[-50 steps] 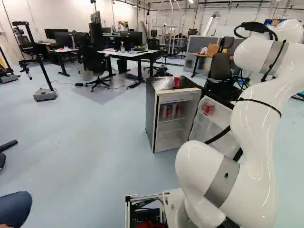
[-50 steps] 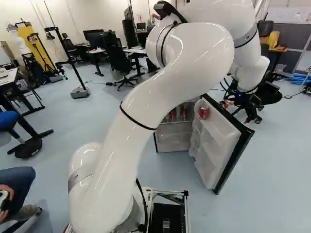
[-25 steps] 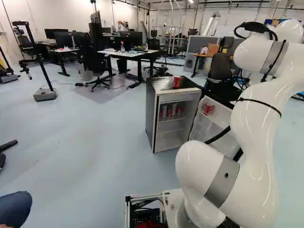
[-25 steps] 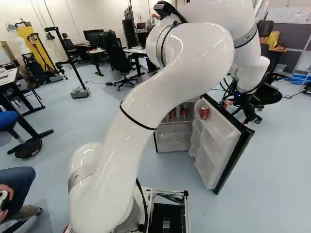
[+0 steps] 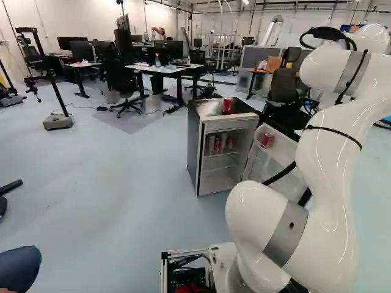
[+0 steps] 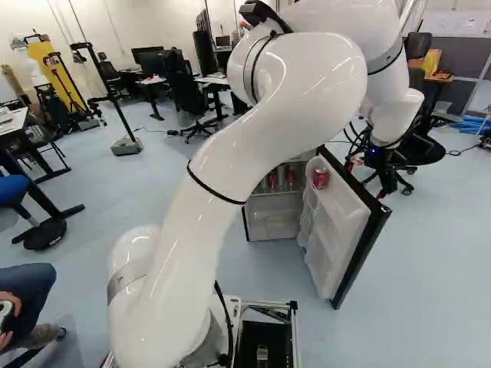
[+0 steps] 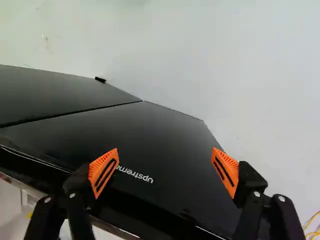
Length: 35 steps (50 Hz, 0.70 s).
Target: Grab a drink from the fridge
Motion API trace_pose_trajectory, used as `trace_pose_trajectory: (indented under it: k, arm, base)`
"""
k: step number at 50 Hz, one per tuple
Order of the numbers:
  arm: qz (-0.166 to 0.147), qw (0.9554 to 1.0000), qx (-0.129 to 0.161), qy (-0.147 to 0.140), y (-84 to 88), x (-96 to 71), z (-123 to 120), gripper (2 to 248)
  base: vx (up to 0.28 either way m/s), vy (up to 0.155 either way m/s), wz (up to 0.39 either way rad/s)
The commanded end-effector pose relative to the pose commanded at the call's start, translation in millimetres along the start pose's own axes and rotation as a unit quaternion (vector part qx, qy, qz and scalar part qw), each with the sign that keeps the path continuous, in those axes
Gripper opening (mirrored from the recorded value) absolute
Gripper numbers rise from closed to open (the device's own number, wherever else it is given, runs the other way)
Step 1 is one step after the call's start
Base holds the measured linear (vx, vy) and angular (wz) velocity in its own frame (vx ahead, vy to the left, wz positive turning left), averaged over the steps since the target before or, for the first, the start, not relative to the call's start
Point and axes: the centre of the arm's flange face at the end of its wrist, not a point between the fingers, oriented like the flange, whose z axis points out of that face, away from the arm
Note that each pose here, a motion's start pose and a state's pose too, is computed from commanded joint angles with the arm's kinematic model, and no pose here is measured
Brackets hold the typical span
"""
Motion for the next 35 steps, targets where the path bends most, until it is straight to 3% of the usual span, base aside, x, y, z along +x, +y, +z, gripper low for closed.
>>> trace_pose_trajectory:
  k: [35]
  arm:
    - [-0.008,0.9981,-0.001,-0.062,-10.9,-22.1,0,247]
  base:
    - [0.000,0.000,0.000]
